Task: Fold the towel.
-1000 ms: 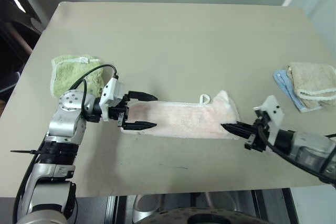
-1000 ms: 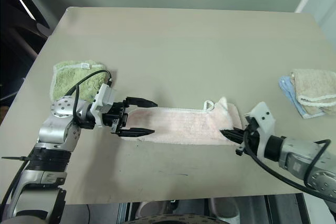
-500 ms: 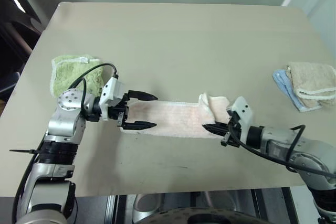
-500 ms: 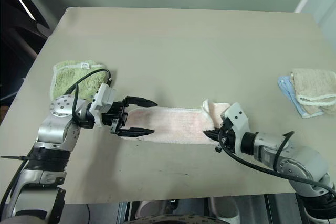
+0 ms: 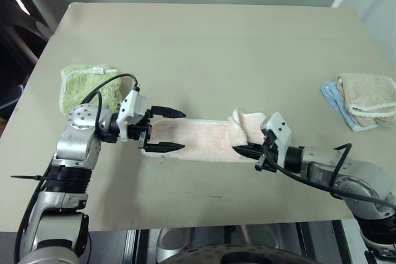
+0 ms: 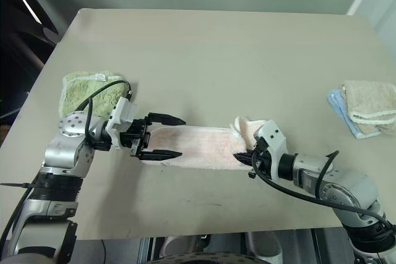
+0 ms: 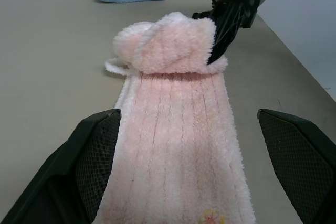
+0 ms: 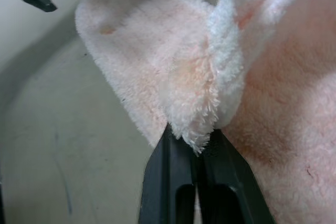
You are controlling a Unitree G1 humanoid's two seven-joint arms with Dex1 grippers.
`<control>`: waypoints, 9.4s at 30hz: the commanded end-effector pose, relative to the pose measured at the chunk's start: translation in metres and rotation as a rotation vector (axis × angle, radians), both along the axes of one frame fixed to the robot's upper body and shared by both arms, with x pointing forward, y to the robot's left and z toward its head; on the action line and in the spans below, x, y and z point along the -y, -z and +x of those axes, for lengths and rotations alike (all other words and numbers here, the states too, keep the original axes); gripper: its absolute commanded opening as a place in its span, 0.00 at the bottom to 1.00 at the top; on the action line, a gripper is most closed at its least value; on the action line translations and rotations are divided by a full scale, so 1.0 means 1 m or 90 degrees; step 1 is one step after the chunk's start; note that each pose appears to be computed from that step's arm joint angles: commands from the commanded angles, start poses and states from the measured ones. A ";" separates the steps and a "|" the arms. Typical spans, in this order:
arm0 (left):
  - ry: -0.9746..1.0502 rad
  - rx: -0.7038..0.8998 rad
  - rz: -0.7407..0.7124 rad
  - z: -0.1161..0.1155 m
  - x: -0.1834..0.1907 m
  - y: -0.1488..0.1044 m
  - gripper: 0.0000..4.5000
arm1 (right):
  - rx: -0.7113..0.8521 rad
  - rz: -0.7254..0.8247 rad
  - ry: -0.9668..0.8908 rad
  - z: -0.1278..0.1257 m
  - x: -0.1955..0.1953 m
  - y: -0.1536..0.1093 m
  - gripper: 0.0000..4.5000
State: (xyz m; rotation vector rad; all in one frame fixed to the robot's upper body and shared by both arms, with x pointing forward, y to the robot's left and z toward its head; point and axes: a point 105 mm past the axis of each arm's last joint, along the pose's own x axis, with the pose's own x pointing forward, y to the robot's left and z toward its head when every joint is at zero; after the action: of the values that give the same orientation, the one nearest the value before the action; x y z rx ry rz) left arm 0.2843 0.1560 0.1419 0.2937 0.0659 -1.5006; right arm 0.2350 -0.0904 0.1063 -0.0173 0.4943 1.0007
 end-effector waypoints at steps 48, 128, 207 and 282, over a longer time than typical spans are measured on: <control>0.113 -0.052 -0.044 -0.001 0.126 0.056 0.00 | 0.150 0.000 0.191 0.056 0.036 0.002 0.01; -0.539 -0.784 -0.190 -0.047 -0.079 0.037 1.00 | 0.164 0.081 -0.122 0.015 -0.018 -0.044 0.99; 0.226 -0.418 0.070 -0.016 0.159 -0.021 0.01 | 0.133 -0.058 0.088 -0.037 0.080 -0.059 1.00; 0.036 -0.147 -0.035 0.011 0.147 0.072 0.01 | 0.148 -0.025 0.096 0.018 0.032 0.029 0.00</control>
State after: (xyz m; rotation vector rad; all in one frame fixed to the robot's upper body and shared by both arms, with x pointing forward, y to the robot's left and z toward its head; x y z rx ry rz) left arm 0.2969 0.0142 0.0725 0.0707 0.2051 -1.5761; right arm 0.2523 -0.1205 0.0836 -0.1002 0.2958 0.8461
